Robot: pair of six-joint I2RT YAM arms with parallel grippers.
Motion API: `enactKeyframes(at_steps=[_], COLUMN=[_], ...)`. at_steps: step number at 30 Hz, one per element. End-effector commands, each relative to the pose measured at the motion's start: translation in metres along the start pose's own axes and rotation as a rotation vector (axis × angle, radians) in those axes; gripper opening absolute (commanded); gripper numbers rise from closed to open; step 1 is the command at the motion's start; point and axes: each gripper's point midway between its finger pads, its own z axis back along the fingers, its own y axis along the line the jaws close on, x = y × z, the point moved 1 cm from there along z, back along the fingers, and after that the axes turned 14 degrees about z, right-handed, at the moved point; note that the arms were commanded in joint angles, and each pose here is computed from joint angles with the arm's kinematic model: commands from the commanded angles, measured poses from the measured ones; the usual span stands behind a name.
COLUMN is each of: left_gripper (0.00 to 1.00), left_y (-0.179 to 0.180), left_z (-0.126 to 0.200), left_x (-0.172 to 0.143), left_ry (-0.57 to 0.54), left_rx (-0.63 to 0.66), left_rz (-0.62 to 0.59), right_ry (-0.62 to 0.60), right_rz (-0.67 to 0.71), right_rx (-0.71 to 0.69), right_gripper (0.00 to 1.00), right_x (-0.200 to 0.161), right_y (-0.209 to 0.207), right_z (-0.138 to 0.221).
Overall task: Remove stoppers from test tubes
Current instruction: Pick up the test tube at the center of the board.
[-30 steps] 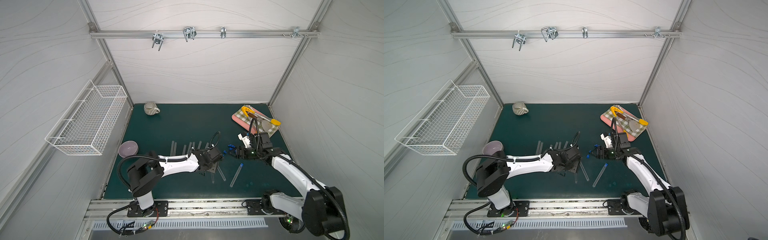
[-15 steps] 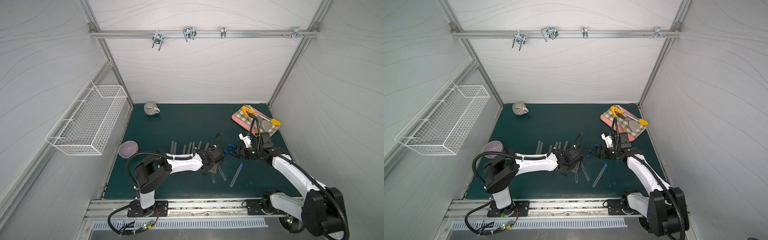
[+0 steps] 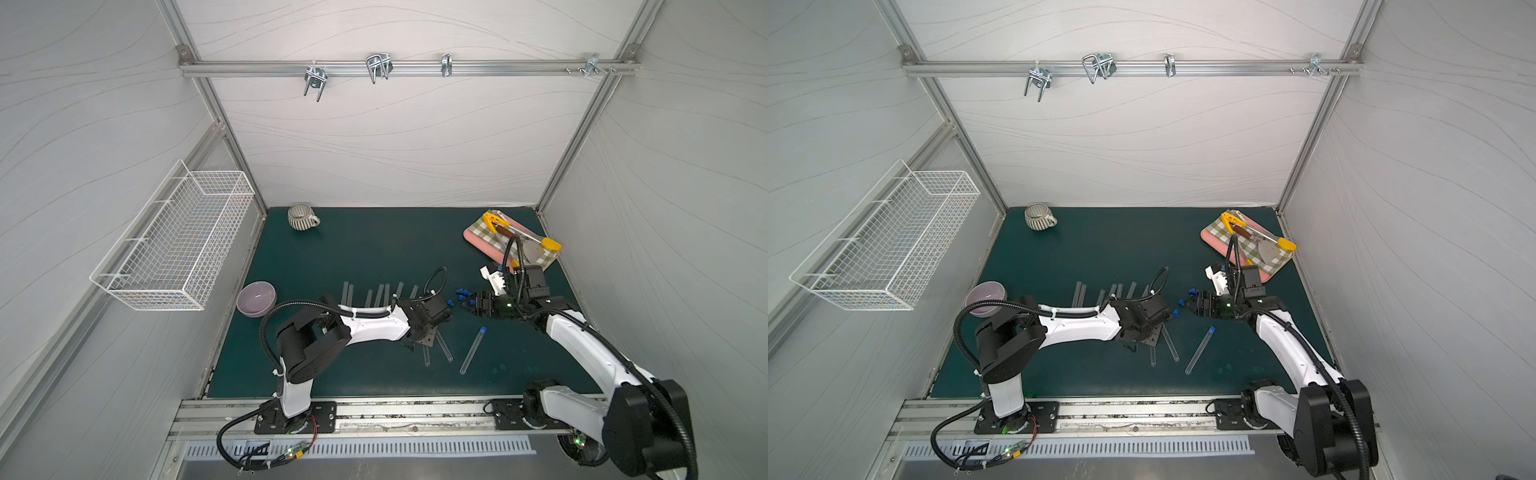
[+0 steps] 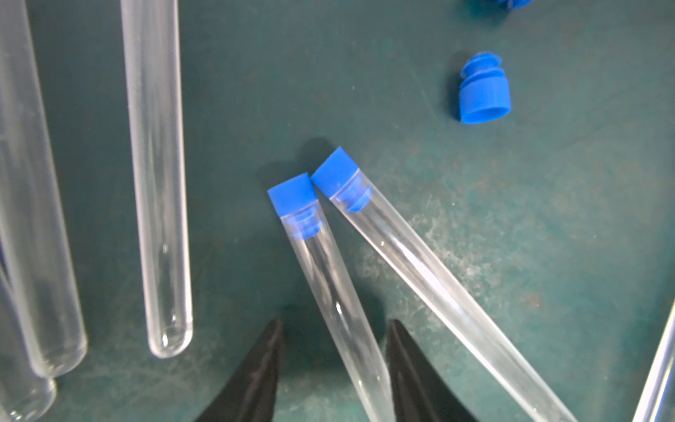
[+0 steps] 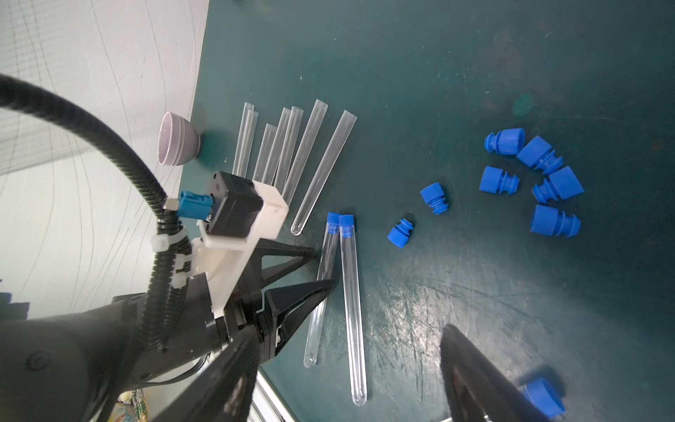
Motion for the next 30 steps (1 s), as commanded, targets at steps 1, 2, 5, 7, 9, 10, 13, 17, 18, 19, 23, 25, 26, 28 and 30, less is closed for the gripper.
enactKeyframes(at_steps=[1, 2, 5, 7, 9, 10, 13, 17, 18, 19, 23, 25, 26, 28, 30], left_gripper=[0.45, 0.44, 0.42, 0.42, 0.41, 0.40, 0.36, 0.30, 0.29, 0.28, 0.24, 0.22, 0.21, 0.19, 0.17], left_y=[0.002, 0.003, 0.005, 0.006, 0.007, 0.008, 0.009, 0.009, 0.009, 0.009, 0.010, 0.012, 0.012, 0.015, 0.016], left_z=[0.001, 0.001, 0.001, 0.000, 0.000, -0.001, -0.002, -0.004, -0.004, -0.004, -0.003, 0.000, 0.001, 0.004, 0.008], left_x=[0.005, 0.004, 0.002, 0.001, 0.000, -0.002, -0.004, -0.006, -0.006, -0.006, -0.007, -0.006, -0.006, -0.006, -0.005], left_ry=[0.002, 0.005, 0.017, 0.030, 0.039, 0.045, 0.058, 0.075, 0.078, 0.083, 0.089, 0.085, 0.084, 0.081, 0.076], left_rx=[0.015, 0.018, 0.028, 0.037, 0.041, 0.043, 0.049, 0.060, 0.066, 0.069, 0.074, 0.078, 0.079, 0.083, 0.078], left_rz=[0.022, 0.021, 0.011, 0.001, -0.008, -0.013, -0.024, -0.051, -0.057, -0.063, -0.079, -0.085, -0.088, -0.093, -0.091], right_ry=[-0.009, -0.010, -0.012, -0.014, -0.016, -0.015, -0.020, -0.021, -0.023, -0.021, -0.024, -0.024, -0.022, -0.021, -0.020], right_rz=[0.022, 0.021, 0.023, 0.022, 0.023, 0.020, 0.022, 0.023, 0.023, 0.022, 0.023, 0.022, 0.020, 0.019, 0.019], right_rx=[0.016, 0.015, 0.016, 0.016, 0.017, 0.016, 0.015, 0.015, 0.012, 0.013, 0.015, 0.014, 0.014, 0.013, 0.015], right_gripper=[0.78, 0.78, 0.78, 0.78, 0.78, 0.78, 0.78, 0.78, 0.78, 0.78, 0.78, 0.78, 0.78, 0.78, 0.78], right_x=[-0.002, -0.002, -0.002, -0.001, -0.001, -0.001, 0.000, 0.000, 0.000, 0.000, 0.000, 0.001, 0.000, 0.000, 0.000], right_y=[0.003, 0.002, 0.003, 0.003, 0.003, 0.002, 0.003, 0.003, 0.002, 0.002, 0.003, 0.002, 0.002, 0.001, 0.002], right_z=[0.003, 0.004, 0.004, 0.005, 0.005, 0.005, 0.006, 0.006, 0.007, 0.007, 0.007, 0.007, 0.007, 0.007, 0.006])
